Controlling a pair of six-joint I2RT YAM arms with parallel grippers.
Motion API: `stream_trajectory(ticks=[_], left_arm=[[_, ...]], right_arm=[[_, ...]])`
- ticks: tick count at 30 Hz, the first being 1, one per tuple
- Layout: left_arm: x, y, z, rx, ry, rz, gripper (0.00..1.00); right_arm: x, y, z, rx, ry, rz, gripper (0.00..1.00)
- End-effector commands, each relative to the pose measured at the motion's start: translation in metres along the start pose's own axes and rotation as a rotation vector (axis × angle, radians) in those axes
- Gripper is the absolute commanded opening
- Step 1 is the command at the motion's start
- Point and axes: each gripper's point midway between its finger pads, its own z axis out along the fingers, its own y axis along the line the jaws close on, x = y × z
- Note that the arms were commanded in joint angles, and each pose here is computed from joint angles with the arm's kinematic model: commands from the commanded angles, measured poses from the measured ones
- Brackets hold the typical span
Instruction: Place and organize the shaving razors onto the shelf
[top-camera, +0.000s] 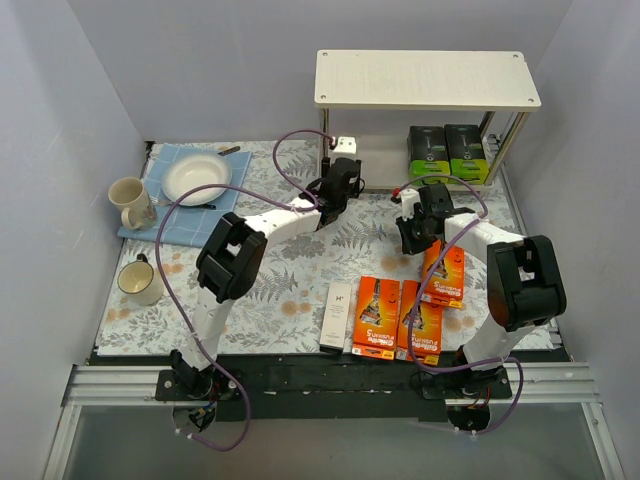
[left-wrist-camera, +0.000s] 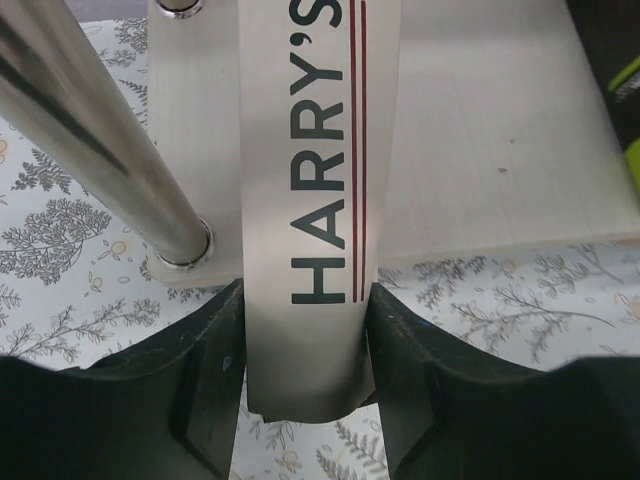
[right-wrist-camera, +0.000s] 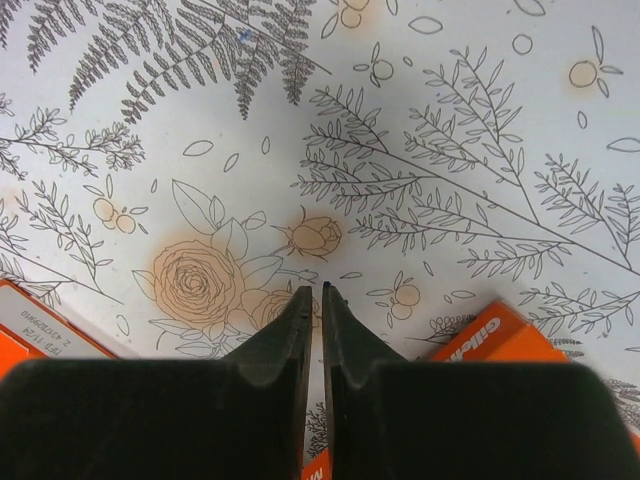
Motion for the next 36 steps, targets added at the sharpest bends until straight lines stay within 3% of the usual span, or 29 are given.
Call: stream_trajectory(ticks=[1, 6, 13, 18, 19, 21, 23, 25, 26, 28, 29, 30, 36], left_arm=[[-0.055, 0.001, 0.008, -0.011, -0.139, -0.068, 0.45], [-0.064, -0.004, 0.013, -0.002, -0.164, -0.076, 0.68], [-0.076, -0.005, -0.004, 0.028, -0.146, -0.098, 0.85], [-0.106, 0.019, -0.066, 0.032, -0.128, -0.132, 0.89], [-0.085, 0.031, -0.073, 0.017, -0.085, -0.133, 0.89], [-0.072, 0.042, -0.089, 0.040, -0.036, -0.139, 0.83], [-0.054, 0.067, -0.108, 0.049, 0.006, -0.140, 0.71], [-0.043, 0.087, -0.118, 0.051, 0.048, -0.164, 0.22], [-0.014, 0.098, -0.121, 0.038, 0.124, -0.160, 0.00], [0.008, 0.112, -0.125, 0.067, 0.194, -0.192, 0.00], [0.024, 0.115, -0.130, 0.097, 0.229, -0.190, 0.00], [0.033, 0.117, -0.132, 0.117, 0.255, -0.192, 0.00], [0.055, 0.070, -0.146, 0.406, 0.327, -0.242, 0.00]], right_arm=[[-0.003, -0.001, -0.009, 0.009, -0.041, 0.009, 0.15], [0.005, 0.004, -0.010, -0.014, -0.033, 0.014, 0.16], [-0.014, 0.005, -0.013, -0.035, -0.074, 0.008, 0.17], [-0.049, 0.018, -0.021, -0.136, -0.156, -0.052, 0.17], [-0.065, 0.019, -0.025, -0.153, -0.193, -0.073, 0.18], [-0.077, 0.028, -0.026, -0.214, -0.218, -0.088, 0.18], [-0.099, 0.031, -0.030, -0.247, -0.267, -0.103, 0.15], [-0.110, 0.030, -0.022, -0.267, -0.271, -0.106, 0.15], [-0.129, 0.027, -0.026, -0.264, -0.308, -0.121, 0.15], [-0.139, 0.022, -0.016, -0.265, -0.306, -0.097, 0.12], [-0.157, 0.020, -0.015, -0.265, -0.335, -0.105, 0.03], [-0.164, 0.019, -0.013, -0.262, -0.343, -0.091, 0.01], [-0.203, 0.011, 0.007, -0.190, -0.383, -0.100, 0.01]])
